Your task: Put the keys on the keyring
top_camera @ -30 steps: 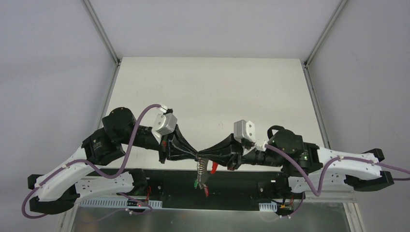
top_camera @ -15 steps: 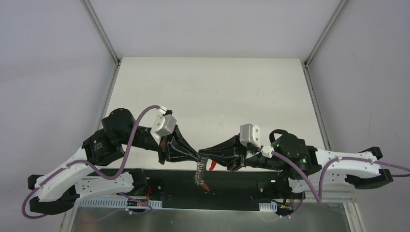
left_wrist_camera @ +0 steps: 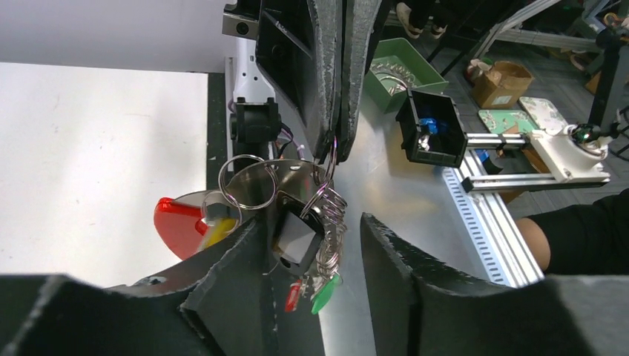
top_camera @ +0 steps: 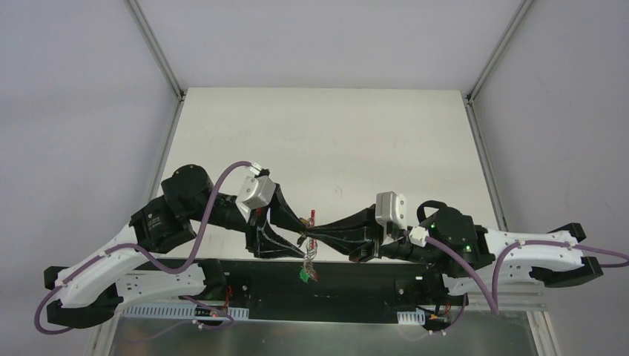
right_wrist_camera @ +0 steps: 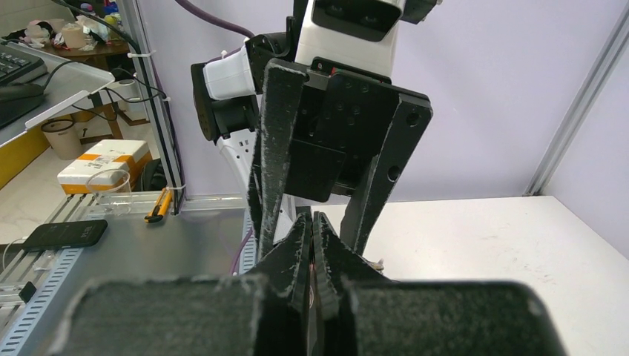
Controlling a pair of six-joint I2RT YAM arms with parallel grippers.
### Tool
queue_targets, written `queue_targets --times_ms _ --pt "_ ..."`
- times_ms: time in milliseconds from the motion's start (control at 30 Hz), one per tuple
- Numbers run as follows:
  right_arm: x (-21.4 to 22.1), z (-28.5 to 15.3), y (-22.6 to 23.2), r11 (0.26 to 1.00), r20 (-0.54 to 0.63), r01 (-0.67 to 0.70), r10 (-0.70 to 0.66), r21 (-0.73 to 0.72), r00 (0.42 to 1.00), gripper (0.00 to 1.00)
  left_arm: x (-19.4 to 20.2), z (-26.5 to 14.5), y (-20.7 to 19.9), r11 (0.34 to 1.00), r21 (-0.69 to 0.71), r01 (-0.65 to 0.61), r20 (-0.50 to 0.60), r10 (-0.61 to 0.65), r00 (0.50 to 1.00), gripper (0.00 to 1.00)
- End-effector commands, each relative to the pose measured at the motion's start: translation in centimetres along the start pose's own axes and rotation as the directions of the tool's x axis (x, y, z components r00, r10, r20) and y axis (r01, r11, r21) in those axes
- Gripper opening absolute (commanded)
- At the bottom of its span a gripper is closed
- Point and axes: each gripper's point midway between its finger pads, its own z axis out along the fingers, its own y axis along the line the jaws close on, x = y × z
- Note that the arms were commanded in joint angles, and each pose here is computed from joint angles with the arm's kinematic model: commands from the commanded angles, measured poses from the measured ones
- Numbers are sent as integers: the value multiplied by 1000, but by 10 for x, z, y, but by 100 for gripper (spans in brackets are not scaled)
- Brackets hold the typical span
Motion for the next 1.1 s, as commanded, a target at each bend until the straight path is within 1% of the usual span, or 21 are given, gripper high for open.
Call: queue_targets --times_ms 0,67,200,367,733,900,1067 --pt "-38 -6 -4 1000 117 -16 14 18 993 0 -24 -10 -9 998 -10 -58 79 58 995 52" --pt "-37 -7 -4 1000 114 -19 17 17 993 0 -32 -15 -13 997 -19 -77 103 79 992 55" --pt "-35 -8 -4 1000 111 -24 22 17 994 0 -43 -22 -17 994 -31 -104 133 107 985 56" --pt "-34 -7 -3 1000 106 -21 19 17 994 0 -48 -23 -18 993 -38 -115 145 119 982 56" --pt "-35 -2 -3 1000 116 -18 16 22 993 0 -48 -14 -13 995 -23 -100 155 103 983 54" --pt "-34 -1 -3 1000 117 -18 15 23 993 0 -49 -11 -13 995 -11 -101 158 102 982 52" --pt "-34 0 -3 1000 119 -19 16 22 993 0 -49 -7 -13 995 5 -95 162 93 982 46"
